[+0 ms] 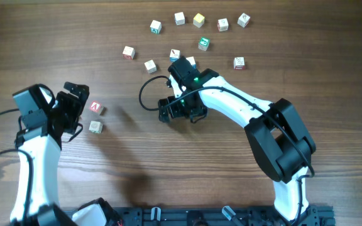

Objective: Form a horizontal line

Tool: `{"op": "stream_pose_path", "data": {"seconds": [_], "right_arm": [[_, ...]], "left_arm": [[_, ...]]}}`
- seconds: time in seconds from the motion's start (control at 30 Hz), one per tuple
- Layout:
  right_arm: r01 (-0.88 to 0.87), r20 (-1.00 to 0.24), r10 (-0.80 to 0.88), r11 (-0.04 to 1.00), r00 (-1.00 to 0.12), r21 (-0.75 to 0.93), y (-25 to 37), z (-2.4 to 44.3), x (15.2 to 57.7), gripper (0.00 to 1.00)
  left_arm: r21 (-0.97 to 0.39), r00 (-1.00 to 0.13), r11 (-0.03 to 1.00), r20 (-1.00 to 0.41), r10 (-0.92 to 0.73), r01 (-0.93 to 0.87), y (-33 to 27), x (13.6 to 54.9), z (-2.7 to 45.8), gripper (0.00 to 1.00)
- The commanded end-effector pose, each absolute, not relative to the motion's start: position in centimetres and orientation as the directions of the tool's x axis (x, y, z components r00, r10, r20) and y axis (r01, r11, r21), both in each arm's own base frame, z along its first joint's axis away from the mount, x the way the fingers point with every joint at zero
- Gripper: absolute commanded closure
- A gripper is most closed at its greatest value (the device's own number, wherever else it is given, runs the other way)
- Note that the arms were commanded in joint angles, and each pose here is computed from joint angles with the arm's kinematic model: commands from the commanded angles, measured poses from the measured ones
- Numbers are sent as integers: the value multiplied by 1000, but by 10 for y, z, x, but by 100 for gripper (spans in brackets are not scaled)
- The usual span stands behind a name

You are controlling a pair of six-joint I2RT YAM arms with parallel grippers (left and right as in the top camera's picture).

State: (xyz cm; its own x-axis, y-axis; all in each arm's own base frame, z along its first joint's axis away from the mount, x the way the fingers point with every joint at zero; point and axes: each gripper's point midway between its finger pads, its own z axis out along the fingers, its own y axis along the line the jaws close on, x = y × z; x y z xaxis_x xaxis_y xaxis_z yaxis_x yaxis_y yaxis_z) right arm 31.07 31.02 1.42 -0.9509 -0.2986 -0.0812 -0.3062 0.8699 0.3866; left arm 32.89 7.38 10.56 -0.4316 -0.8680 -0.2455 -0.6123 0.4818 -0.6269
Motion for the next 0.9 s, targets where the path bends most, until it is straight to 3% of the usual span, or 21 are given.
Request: {"op": "stream_pose_path", "data": {"seconds": [0.0, 0.07, 0.1, 0.17, 0.3, 0.6, 0.83, 0.87], "right_arm": [[-302, -80, -293, 886, -953, 351, 303, 10, 312, 0], [-302, -80, -293, 886, -953, 351, 303, 10, 312, 0], [-303, -80, -294, 886, -953, 351, 303, 10, 312, 0], [-304, -82, -295, 886, -952, 351, 303, 10, 312, 0], [-306, -86, -295, 885, -952, 352, 304, 10, 313, 1], [-306, -86, -295, 885, -952, 352, 304, 10, 313, 0], [-306, -86, -295, 885, -952, 351, 304, 10, 313, 0], [-306, -86, -295, 885, -952, 351, 304, 10, 313, 0]], "left_arm": [[-478, -556, 699, -425, -714, -532, 83, 315, 108, 4], [-364, -589, 737, -445, -675, -569, 95, 301, 97, 2], [-271, -657, 790, -444, -609, -549, 99, 290, 87, 0], [-221, -723, 834, -420, -549, -505, 96, 282, 78, 0], [-229, -769, 851, -365, -525, -472, 83, 280, 65, 0], [-156, -917, 958, -286, -278, -241, 51, 282, 28, 0], [-129, -945, 961, -189, -266, -245, 50, 274, -2, 0], [-129, -948, 960, -174, -267, -247, 50, 273, -6, 7]]}}
